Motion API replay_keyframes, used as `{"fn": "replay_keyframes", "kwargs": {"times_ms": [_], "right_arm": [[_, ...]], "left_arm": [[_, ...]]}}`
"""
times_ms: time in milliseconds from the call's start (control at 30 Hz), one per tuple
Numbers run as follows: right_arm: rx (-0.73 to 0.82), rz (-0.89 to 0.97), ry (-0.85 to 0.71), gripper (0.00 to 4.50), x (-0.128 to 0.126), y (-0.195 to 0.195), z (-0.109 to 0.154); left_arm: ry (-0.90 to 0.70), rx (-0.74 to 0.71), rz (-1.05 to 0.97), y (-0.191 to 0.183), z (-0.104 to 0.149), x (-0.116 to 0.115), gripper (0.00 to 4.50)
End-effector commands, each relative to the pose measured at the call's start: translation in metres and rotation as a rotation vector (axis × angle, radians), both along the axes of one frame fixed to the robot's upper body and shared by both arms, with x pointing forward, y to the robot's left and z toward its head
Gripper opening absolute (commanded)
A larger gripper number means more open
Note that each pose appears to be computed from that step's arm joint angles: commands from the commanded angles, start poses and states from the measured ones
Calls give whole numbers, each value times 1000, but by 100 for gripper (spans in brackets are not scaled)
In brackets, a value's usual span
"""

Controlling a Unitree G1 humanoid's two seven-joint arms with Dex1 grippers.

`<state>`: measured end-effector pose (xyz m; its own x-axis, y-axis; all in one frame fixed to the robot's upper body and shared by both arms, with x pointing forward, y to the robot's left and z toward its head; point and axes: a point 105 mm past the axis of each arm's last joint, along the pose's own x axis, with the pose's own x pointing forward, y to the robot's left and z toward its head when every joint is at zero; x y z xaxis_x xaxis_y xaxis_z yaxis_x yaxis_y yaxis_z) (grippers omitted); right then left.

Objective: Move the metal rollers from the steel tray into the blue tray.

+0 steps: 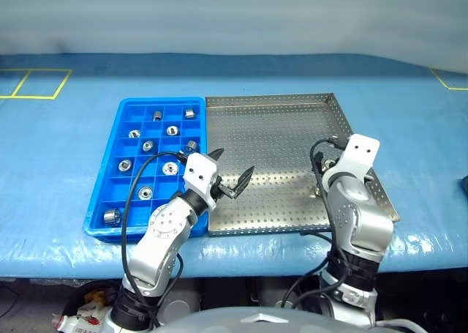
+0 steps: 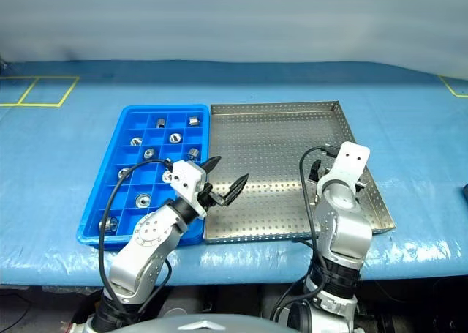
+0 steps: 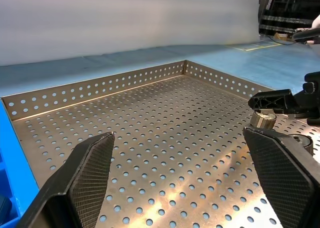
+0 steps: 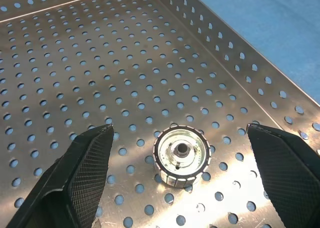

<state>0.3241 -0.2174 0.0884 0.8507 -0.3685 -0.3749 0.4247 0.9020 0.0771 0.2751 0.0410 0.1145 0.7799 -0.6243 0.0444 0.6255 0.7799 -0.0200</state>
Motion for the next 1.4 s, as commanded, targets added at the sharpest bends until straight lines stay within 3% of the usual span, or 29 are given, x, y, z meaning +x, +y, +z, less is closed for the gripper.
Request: {"fn": "replay_keyframes", "kwargs": {"times_ms": [33,567,667,833,967,1100,1400], "right_arm": [[-1,-38,-39,447,9,-3,8],[39,-154,57,447,17,-13,-8],[55,-167,62,389,17,-14,-9],[100,-179,68,218,16,-13,-12],[103,-176,70,106,16,-12,-12],[89,-164,71,106,16,-12,-12],[-37,-60,-21,106,27,2,15]], "left_arm": [[-14,-18,-7,-2,5,-2,450],[-13,-22,13,0,4,-4,450],[-14,-23,13,0,5,-4,450],[-16,-24,12,0,5,-4,450],[-16,-27,11,-1,5,-4,450],[-16,-29,10,-1,5,-4,450],[-17,-34,7,-3,6,-4,450]]}}
